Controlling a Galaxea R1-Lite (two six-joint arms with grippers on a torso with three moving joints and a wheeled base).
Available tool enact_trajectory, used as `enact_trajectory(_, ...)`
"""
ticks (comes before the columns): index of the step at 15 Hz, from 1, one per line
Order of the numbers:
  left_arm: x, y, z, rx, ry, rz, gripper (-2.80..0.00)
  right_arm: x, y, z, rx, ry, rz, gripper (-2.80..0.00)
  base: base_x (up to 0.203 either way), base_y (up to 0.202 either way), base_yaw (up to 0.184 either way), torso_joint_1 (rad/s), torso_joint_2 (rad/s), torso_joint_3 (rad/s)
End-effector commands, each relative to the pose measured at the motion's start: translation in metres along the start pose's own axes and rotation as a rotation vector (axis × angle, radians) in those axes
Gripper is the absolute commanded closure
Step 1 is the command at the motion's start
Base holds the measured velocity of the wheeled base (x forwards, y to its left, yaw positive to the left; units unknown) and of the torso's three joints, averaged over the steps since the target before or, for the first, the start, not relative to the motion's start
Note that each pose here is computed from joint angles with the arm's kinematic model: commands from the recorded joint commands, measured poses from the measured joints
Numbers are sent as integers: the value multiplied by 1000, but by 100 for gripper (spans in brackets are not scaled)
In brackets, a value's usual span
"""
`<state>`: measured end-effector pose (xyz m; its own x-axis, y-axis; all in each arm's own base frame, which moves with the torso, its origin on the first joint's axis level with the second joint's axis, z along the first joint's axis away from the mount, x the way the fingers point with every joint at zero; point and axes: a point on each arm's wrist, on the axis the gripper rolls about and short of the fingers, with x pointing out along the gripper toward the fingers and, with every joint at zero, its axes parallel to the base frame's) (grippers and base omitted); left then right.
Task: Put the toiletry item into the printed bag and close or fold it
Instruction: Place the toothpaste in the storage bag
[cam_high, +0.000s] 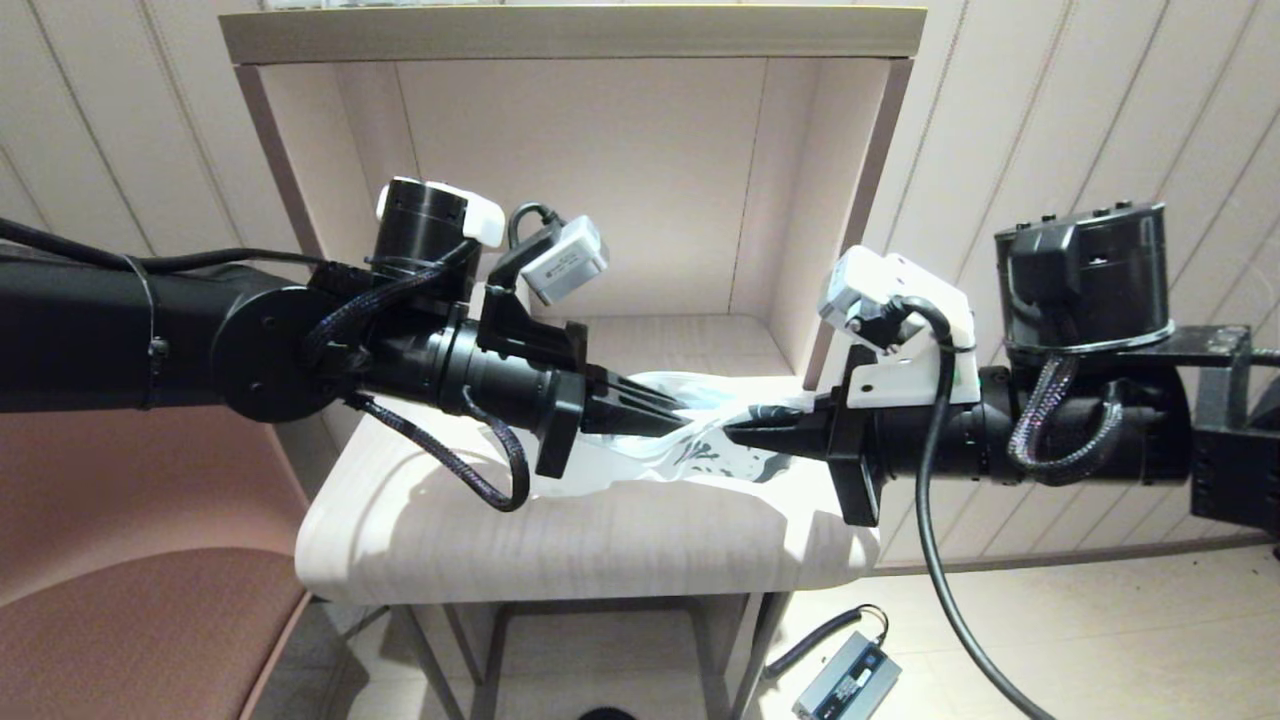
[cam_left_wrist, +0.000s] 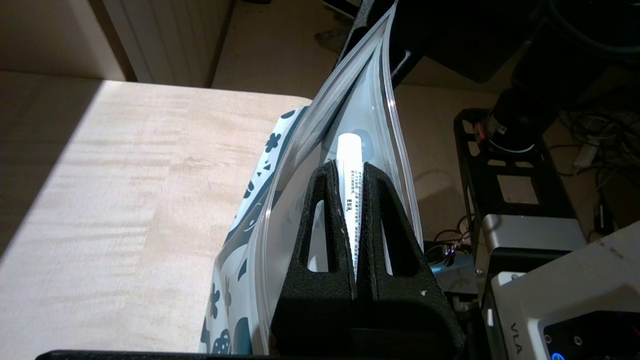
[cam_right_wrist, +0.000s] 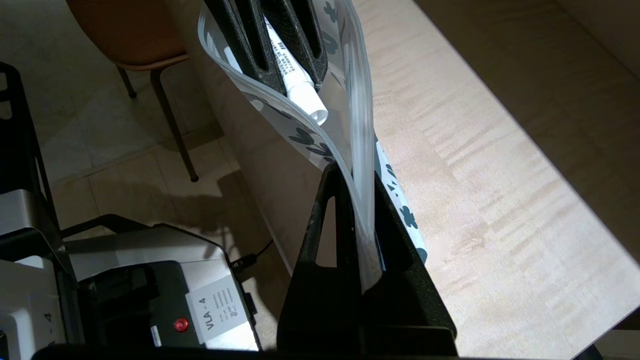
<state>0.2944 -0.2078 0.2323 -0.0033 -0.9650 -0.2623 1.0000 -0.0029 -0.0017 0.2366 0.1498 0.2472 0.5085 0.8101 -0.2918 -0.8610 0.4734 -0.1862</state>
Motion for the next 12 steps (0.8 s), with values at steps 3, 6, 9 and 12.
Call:
enact_trajectory(3,4,5,-2,-10,4,-6,0,2,3,1,-6,-2,16,0,0,0,0,0,0,0)
enact_trajectory(6,3,5,2,-30,16,-11,0,2,4,1,-7,-3,19,0,0,0,0,0,0,0)
enact_trajectory(9,1,6,7,-23,6,-7,-280,2,4,2,-8,-7,19,0,0,0,0,0,0,0)
enact_trajectory(12,0,5,10,-40,5,-7,-280,2,5,3,-10,-8,19,0,0,0,0,0,0,0)
